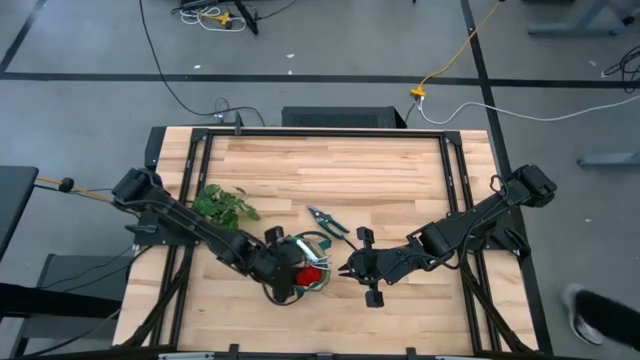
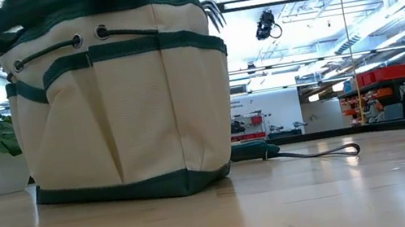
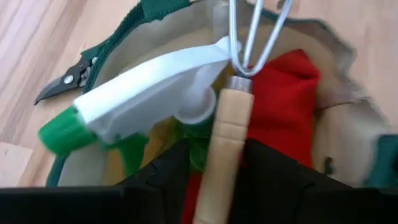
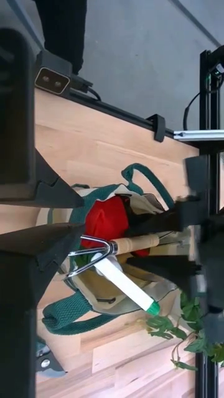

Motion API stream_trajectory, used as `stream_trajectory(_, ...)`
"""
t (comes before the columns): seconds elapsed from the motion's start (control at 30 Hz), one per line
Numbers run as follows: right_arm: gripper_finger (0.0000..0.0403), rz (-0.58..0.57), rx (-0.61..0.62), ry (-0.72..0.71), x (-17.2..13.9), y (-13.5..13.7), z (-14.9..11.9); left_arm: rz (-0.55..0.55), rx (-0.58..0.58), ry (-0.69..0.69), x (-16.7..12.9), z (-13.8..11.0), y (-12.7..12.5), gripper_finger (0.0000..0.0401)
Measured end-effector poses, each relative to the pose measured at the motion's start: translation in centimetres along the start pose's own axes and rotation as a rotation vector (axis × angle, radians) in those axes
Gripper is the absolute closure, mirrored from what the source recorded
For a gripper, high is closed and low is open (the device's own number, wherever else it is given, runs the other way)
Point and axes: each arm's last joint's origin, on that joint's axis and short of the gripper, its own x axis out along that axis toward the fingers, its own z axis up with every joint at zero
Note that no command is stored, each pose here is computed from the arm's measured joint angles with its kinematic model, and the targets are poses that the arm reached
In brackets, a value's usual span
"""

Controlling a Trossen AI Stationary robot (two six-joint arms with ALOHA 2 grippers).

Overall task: Pick & Place Garden tools in Gardening bag
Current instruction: Put the hand rake into the gardening bag

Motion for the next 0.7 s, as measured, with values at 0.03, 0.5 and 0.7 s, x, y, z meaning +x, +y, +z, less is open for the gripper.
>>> stream_trajectory(0.03, 0.0353, 0.000, 0.000, 0.000, 0.0, 0.0, 0.0, 0.004, 0.011, 0.005, 0.3, 0.0, 0.1, 0.0239)
stream_trajectory(0.5, 0.0353, -0.004, -0.003, 0.013, 0.0, 0.0, -0.1, -0.029, 0.042, -0.021, 0.9, 0.4, -0.2, 0.0323)
stream_trajectory(0.7, 0.0353, -0.005, -0.004, 0.014, 0.0, 0.0, -0.1, 0.023, 0.075, -0.069, 0.1, -0.3, -1.2, 0.0327)
